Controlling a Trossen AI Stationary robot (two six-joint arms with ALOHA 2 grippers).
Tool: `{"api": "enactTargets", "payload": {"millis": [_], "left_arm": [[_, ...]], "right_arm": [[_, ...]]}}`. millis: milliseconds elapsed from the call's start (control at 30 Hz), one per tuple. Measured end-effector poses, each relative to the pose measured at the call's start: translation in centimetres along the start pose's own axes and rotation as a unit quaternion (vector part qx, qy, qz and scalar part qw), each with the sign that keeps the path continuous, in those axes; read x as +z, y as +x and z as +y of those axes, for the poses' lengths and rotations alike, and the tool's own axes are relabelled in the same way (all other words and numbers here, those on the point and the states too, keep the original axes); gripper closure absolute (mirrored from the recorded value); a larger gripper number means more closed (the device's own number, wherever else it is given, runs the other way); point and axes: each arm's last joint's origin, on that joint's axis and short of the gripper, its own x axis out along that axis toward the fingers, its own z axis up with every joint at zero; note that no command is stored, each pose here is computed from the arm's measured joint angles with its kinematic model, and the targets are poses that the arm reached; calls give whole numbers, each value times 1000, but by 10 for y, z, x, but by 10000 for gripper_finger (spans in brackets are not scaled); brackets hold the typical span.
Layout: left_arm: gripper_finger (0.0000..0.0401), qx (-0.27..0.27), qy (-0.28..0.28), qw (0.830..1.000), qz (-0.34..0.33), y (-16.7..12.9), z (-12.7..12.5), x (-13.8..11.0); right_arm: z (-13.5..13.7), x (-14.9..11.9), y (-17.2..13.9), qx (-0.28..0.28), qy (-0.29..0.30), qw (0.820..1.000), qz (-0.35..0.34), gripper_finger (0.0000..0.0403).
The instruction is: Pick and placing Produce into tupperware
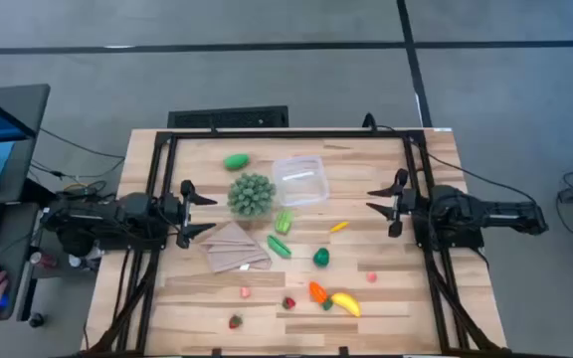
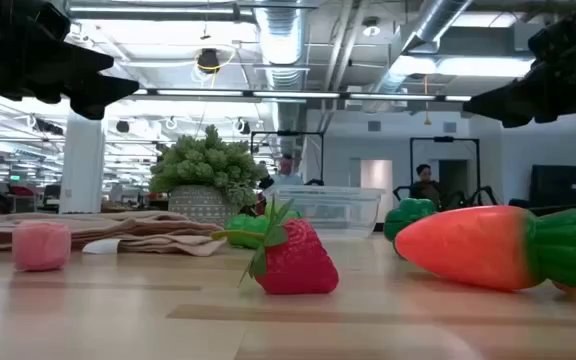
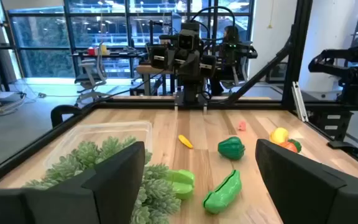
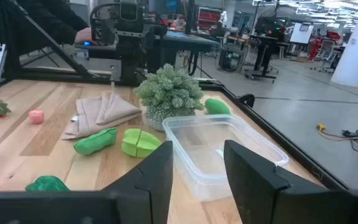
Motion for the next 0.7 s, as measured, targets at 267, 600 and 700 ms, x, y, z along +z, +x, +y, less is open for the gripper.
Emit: {"api": "enactTargets", "payload": {"millis": [267, 600, 700], "left_arm": [[104, 0, 0, 1000, 0, 0, 0, 0], [104, 0, 0, 1000, 0, 0, 0, 0], [104, 0, 4, 1000, 0, 0, 0, 0]], "right_arm": [[0, 0, 0, 0, 0, 1000, 0, 267], [0, 0, 0, 0, 0, 1000, 0, 267], [0, 0, 0, 0, 0, 1000, 0, 267]]}}
